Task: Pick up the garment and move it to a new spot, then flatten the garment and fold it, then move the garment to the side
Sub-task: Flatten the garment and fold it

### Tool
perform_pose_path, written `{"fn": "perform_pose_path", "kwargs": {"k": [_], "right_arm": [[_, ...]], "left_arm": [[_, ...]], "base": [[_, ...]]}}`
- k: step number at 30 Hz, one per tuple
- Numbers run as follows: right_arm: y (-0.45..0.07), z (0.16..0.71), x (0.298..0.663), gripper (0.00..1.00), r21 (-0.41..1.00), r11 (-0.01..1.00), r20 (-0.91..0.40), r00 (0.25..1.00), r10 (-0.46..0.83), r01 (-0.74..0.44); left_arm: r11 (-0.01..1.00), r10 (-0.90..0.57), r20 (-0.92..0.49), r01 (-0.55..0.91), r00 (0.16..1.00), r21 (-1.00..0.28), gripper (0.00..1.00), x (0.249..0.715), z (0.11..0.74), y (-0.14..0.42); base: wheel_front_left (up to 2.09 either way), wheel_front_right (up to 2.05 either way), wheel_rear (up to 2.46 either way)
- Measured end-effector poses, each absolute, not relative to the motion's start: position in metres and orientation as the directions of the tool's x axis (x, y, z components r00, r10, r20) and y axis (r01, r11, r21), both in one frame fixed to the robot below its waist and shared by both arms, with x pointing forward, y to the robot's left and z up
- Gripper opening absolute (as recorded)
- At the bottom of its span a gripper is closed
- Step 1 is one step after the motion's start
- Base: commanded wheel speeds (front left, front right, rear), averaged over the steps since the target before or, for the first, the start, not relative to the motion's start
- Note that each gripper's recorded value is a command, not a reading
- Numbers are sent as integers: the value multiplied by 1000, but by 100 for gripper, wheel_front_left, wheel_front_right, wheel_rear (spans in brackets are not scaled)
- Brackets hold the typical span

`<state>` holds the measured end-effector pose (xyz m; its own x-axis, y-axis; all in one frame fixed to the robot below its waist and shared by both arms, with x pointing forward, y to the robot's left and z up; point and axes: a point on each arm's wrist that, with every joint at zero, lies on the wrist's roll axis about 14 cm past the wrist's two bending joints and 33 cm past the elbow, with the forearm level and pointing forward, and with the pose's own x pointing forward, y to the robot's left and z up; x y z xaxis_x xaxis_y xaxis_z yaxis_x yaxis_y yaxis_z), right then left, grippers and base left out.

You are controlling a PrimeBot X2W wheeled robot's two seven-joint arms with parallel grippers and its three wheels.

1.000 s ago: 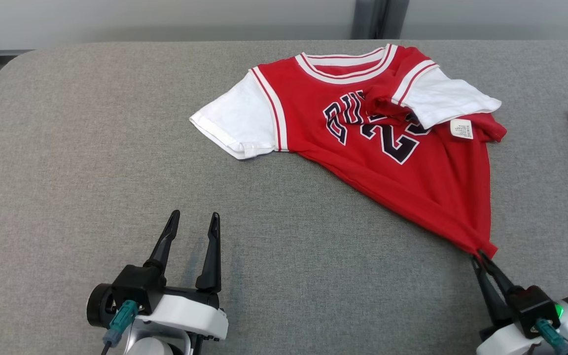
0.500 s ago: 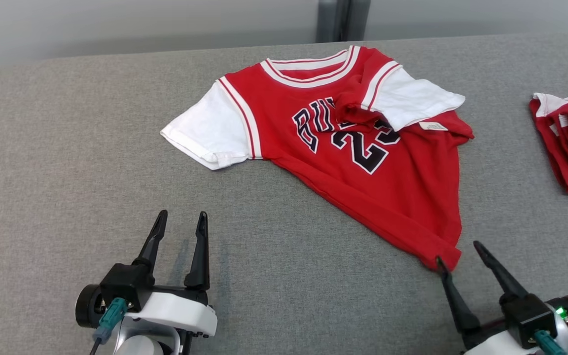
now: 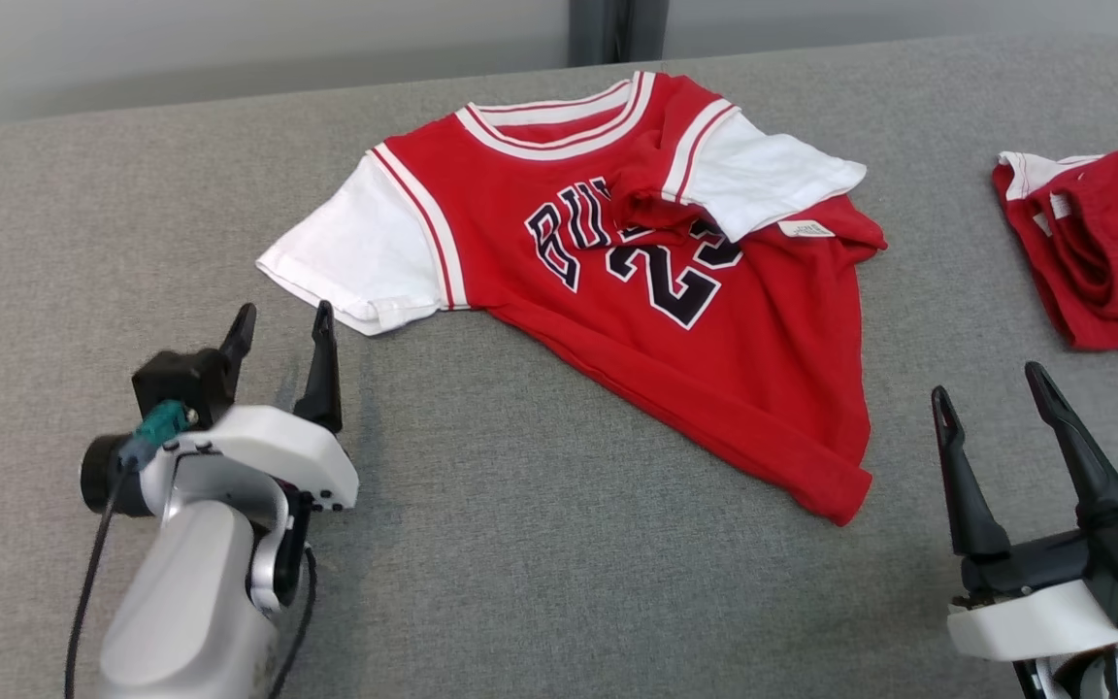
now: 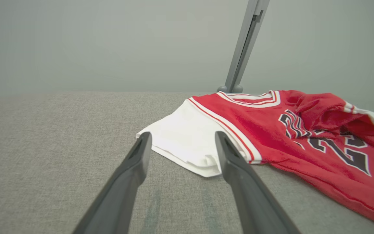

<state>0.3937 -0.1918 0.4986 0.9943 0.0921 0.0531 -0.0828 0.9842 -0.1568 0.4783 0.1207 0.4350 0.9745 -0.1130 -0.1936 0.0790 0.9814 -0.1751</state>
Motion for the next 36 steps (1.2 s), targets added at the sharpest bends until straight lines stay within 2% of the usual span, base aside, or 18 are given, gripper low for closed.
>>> {"fn": "perform_pose_path", "kwargs": {"k": [9, 13, 19, 20, 21, 22, 29, 36], "right_arm": [[-185, 499, 412, 100, -175, 979, 60, 991, 121, -109], [-192, 492, 415, 100, -184, 978, 41, 994, 105, -95], [-200, 484, 416, 100, -192, 979, 19, 997, 77, -72], [-202, 483, 416, 100, -194, 979, 16, 997, 71, -67], [-204, 483, 416, 100, -195, 979, 14, 998, 67, -63], [-205, 483, 416, 100, -196, 979, 14, 998, 63, -60], [-197, 488, 422, 100, -193, 978, 37, 996, 84, -76], [-185, 488, 429, 100, -185, 977, 46, 992, 120, -110]], "left_arm": [[996, -76, -386, 49, 919, -80, 100, 537, 392, 141], [997, -73, -474, 65, 877, -35, 100, 550, 367, 142], [996, -73, -527, 92, 847, 10, 100, 561, 346, 142], [995, -77, -532, 98, 843, 11, 89, 562, 344, 140], [995, -77, -534, 100, 842, 15, 41, 565, 344, 141], [994, -78, -534, 104, 842, 18, 0, 565, 344, 140], [988, -129, -520, 156, 844, 8, 0, 555, 350, 129], [994, -105, -401, 99, 910, -36, 0, 544, 382, 148]], "base": [[0, 0, 0], [0, 0, 0], [0, 0, 0], [0, 0, 0], [0, 0, 0], [0, 0, 0], [0, 0, 0], [0, 0, 0]]}}
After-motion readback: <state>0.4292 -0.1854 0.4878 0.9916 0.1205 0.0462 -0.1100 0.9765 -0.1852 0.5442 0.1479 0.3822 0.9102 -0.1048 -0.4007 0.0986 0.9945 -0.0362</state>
